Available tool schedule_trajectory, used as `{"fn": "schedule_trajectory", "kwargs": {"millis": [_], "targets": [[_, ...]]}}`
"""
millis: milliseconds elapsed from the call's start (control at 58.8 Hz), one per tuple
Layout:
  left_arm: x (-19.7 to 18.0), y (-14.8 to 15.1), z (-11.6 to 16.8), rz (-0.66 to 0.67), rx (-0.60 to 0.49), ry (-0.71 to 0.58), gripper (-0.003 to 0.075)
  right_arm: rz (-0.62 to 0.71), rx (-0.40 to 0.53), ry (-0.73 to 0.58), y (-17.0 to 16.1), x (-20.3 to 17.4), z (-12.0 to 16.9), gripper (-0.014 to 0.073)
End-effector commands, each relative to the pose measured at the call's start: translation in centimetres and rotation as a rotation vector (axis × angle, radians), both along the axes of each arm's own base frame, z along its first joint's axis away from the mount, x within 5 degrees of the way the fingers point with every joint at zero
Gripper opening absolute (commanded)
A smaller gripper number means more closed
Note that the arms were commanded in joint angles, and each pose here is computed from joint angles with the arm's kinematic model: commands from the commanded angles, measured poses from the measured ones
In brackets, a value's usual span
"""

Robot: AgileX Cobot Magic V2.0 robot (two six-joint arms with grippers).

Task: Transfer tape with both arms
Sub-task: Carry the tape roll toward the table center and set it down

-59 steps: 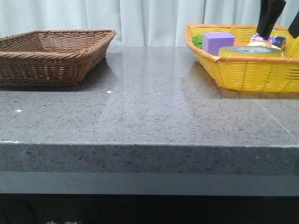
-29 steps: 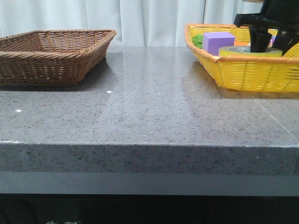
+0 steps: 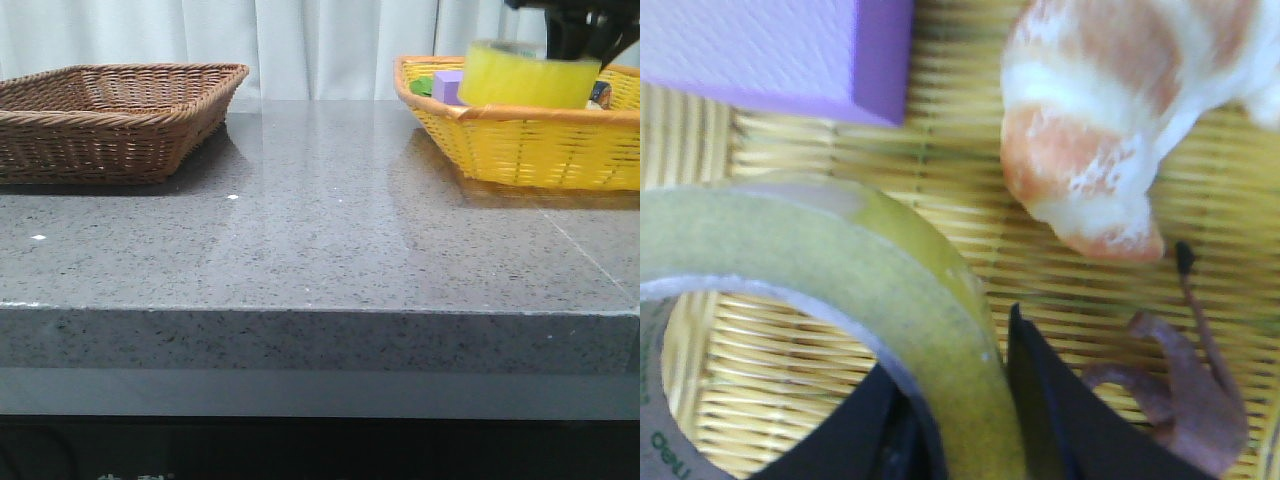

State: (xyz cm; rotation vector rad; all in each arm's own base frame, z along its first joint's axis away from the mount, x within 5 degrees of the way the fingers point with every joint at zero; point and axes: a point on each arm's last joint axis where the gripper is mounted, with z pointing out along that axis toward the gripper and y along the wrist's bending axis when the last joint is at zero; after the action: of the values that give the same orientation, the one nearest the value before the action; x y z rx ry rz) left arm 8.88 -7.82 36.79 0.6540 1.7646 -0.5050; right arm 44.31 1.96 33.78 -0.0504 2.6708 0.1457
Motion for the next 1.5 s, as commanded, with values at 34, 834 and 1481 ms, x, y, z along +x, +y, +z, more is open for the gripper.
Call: {"fn": "schedule_trajectory", "kwargs": {"millis": [34, 834, 1481], "targets": [[0.0, -0.2, 1.7, -0.011, -0.077, -0.072, 0.0545, 0.041, 0.043, -0.117, 0.9, -3.8, 6.7, 0.0122], [0.0, -0.2, 1.7, -0.011, -0.077, -0.072, 0.0545, 0.6, -0.079, -0.172, 19.9, -9.5, 6.3, 0.0122], [0.0, -0.2, 1.7, -0.011, -0.077, -0.072, 0.0545, 0.626, -0.255, -0.06, 22.5, -6.3, -0.7, 0.0254]]}}
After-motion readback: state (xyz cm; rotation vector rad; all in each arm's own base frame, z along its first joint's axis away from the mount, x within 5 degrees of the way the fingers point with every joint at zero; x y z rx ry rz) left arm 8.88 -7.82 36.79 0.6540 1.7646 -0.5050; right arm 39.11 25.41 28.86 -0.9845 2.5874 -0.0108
